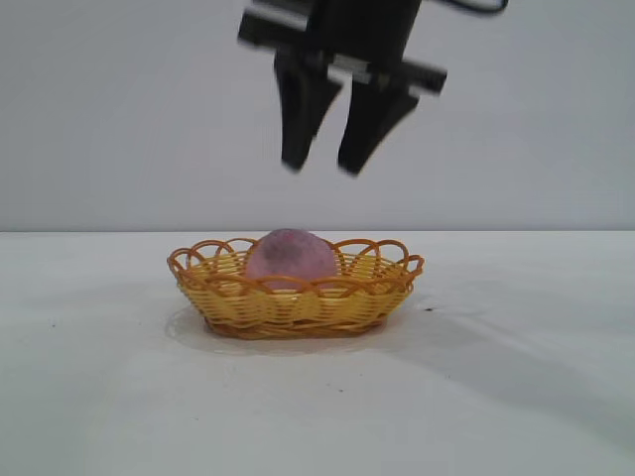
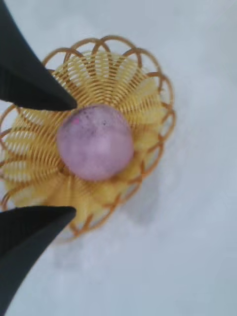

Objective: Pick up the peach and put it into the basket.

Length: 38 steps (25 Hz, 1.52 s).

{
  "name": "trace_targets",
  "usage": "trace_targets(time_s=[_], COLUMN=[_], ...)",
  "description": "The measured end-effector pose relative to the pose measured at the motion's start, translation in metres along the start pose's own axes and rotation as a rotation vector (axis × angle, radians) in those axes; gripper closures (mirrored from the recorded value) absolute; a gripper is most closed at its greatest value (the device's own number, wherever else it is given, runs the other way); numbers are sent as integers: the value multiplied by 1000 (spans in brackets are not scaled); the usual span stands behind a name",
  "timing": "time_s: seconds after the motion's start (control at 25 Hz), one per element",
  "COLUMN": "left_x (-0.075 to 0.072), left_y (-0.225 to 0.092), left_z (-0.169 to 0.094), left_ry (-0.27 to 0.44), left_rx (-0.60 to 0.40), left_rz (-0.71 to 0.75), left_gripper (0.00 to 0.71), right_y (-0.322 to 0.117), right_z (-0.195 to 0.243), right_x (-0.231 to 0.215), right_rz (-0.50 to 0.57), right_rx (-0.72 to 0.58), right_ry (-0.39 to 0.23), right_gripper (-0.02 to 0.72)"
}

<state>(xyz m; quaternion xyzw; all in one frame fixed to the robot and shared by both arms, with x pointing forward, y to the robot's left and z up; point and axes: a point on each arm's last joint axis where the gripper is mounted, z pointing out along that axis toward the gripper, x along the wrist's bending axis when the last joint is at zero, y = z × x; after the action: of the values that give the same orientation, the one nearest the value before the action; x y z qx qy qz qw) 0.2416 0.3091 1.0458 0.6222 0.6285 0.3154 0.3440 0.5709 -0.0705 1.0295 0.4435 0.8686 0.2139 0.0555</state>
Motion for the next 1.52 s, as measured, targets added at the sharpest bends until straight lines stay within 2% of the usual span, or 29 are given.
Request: trace_targets(time_s=[0.04, 0.08, 0.16, 0.2, 0.32, 0.44, 0.52, 0.56, 0.68, 0.76, 0.88, 0.96, 1.0, 1.16, 1.32, 1.52], left_x=[0, 0, 0, 0, 0, 0, 0, 0, 0, 0, 0, 0, 0, 0, 0, 0], left_y=[0, 0, 0, 0, 0, 0, 0, 0, 0, 0, 0, 0, 0, 0, 0, 0], left_z=[0, 0, 0, 0, 0, 0, 0, 0, 0, 0, 0, 0, 0, 0, 0, 0], left_ry=[0, 0, 0, 0, 0, 0, 0, 0, 0, 0, 0, 0, 0, 0, 0, 0], left_rx=[0, 0, 0, 0, 0, 0, 0, 0, 0, 0, -1, -1, -1, -1, -1, -1], left_rz=[0, 0, 0, 0, 0, 2, 3, 3, 3, 3, 3, 5, 5, 5, 7, 7], left_gripper=[310, 361, 364, 422, 526, 634, 623, 664, 649, 568, 481, 484, 442, 452, 452, 452], right_y=[0, 0, -9, -17, -52, -87, -101, -105, -105, -104, -102, -107, -114, -166, -236, -295], right_z=[-13, -28, -48, -54, -49, -35, -29, -27, -28, -36, -71, -108, -122, -179, -203, -197], right_x=[-12, -25, -55, -72, -119, -145, -152, -154, -155, -153, -142, -127, -119, -72, -28, 1], right_rz=[36, 71, 160, 214, 364, 469, 509, 522, 532, 531, 511, 489, 477, 438, 413, 410], right_rx=[-22, -50, -72, -67, 8, 78, 95, 98, 86, 64, -32, -134, -173, -328, -405, -355], right_ry=[-26, -54, -105, -130, -188, -214, -221, -224, -227, -232, -252, -272, -281, -302, -313, -298], right_gripper=[332, 332, 332, 332, 332, 332, 332, 332, 332, 332, 332, 332, 332, 332, 332, 332])
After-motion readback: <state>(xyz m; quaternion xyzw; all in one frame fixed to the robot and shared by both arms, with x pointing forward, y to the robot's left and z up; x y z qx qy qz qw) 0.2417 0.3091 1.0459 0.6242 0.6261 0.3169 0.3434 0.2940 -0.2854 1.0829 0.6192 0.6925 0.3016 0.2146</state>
